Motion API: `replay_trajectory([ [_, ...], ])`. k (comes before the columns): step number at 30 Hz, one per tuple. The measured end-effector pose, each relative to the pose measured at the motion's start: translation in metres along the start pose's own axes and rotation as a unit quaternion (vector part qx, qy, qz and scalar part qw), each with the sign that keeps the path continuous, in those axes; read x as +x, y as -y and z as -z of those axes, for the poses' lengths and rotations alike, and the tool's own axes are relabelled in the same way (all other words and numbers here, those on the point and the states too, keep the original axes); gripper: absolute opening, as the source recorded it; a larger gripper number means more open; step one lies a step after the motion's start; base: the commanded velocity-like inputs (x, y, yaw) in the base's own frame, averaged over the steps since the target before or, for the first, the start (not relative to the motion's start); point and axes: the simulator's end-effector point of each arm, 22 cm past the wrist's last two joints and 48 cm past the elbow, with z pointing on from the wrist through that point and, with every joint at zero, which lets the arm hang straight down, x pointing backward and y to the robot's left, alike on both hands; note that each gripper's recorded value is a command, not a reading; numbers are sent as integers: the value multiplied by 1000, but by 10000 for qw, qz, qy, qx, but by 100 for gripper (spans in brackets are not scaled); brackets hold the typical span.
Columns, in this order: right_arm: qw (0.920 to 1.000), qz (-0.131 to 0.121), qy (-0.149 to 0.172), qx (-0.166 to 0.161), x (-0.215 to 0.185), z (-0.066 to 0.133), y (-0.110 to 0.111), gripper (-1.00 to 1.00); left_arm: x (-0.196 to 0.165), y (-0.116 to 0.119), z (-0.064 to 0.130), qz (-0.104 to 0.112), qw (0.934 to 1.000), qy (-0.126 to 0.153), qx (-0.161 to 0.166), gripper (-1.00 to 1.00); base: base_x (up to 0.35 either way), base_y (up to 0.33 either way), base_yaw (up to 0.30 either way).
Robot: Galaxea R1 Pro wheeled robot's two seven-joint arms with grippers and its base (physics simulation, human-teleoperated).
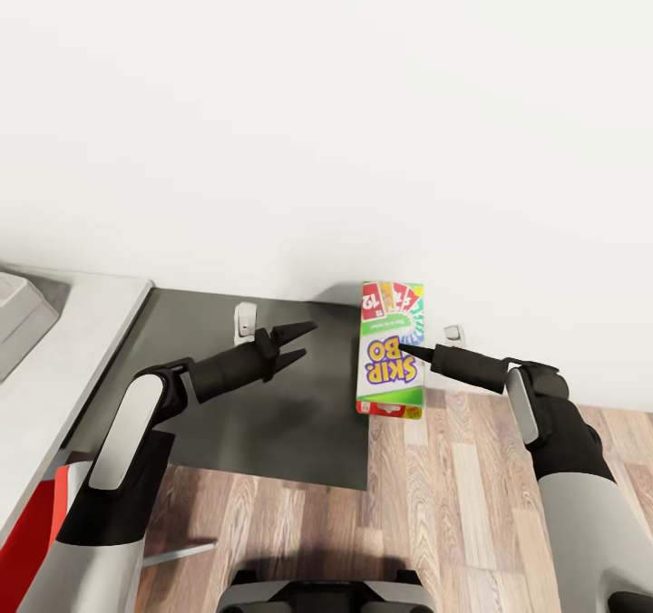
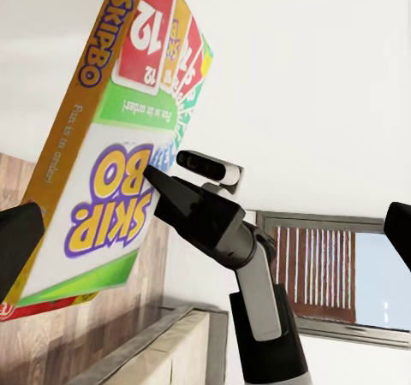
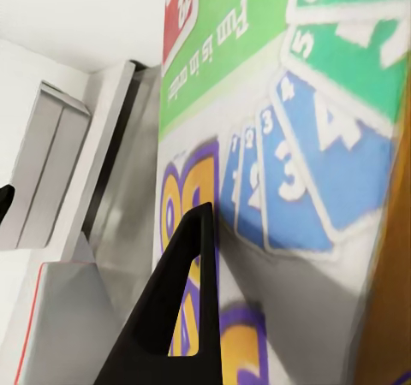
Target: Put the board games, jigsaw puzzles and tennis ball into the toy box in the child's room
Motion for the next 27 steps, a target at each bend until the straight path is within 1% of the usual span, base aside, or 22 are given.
replay_trajectory([
  [20,9999,137,81,-33,-13,7,-15,-100,-2,18,4,-137,9999,37,68,100,0,0,0],
  [27,9996,244,131,-55,-20,10,-23,-100,-2,23,6,-197,9998,52,72,100,0,0,0],
])
